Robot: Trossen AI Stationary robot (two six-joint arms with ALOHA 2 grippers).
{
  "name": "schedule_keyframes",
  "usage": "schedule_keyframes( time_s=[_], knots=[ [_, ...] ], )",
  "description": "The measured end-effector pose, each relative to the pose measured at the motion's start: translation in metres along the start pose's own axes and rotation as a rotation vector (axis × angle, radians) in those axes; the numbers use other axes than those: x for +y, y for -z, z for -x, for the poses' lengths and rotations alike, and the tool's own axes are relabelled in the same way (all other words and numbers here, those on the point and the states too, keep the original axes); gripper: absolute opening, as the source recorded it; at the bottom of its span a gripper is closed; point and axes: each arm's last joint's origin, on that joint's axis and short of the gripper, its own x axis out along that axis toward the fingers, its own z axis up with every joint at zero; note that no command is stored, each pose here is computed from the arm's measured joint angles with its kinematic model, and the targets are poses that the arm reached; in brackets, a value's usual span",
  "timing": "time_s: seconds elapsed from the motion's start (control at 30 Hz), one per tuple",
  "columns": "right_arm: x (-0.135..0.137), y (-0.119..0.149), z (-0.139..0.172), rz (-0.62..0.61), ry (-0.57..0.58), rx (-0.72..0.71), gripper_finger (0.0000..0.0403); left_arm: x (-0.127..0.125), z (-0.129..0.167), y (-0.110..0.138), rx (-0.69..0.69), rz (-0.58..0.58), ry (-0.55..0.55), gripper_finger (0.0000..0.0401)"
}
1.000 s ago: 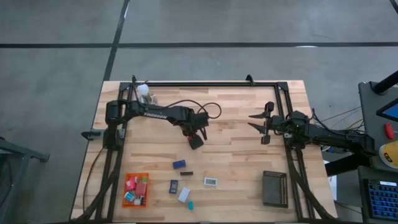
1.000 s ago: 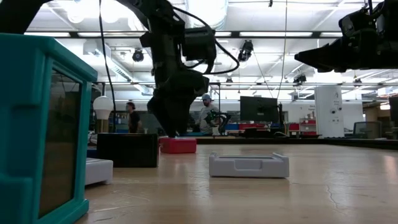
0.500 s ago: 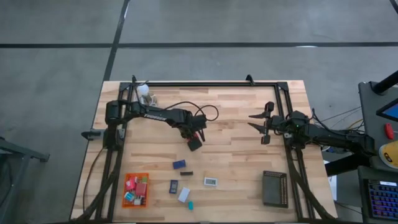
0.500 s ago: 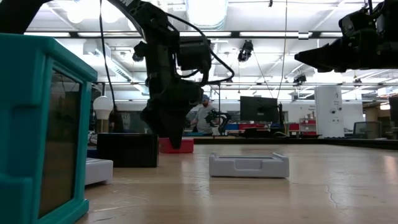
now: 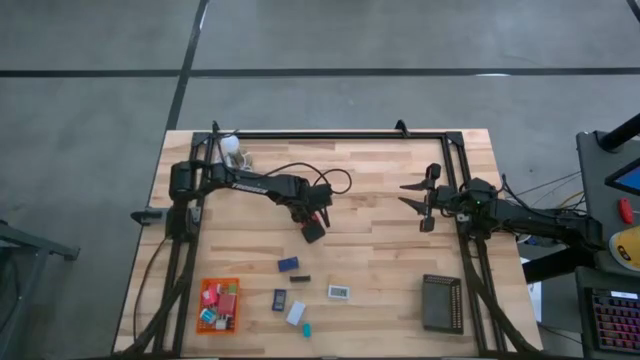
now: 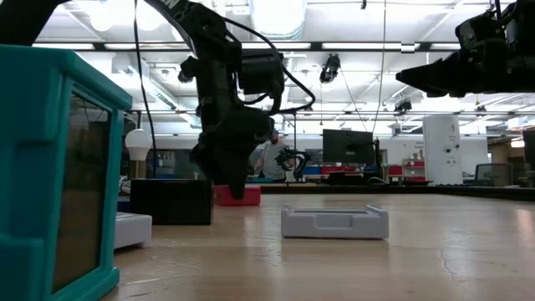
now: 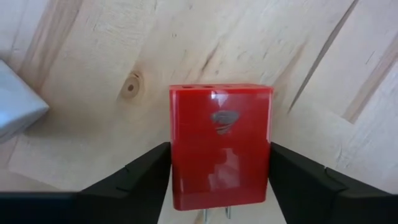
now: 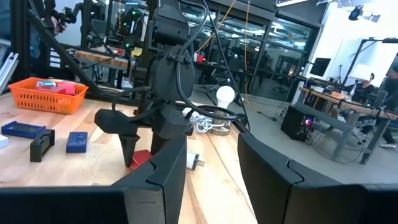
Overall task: Pick & Place Office items
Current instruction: Put the red charger adapter into the orange bin
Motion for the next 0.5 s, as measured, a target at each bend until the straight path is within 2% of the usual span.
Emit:
schedule_keyframes(
  time_s=[0.23,0.5],
  knots=[
    [0.0,0.0,0.0,0.0,0.0,0.0,0.0139,-0.0005,0.0002,0.0,0.003,0.0,0.015,0.0212],
    [0.0,0.0,0.0,0.0,0.0,0.0,0.0139,-0.0006,0.0003,0.0,0.005,0.006,0.019,0.023]
  ],
)
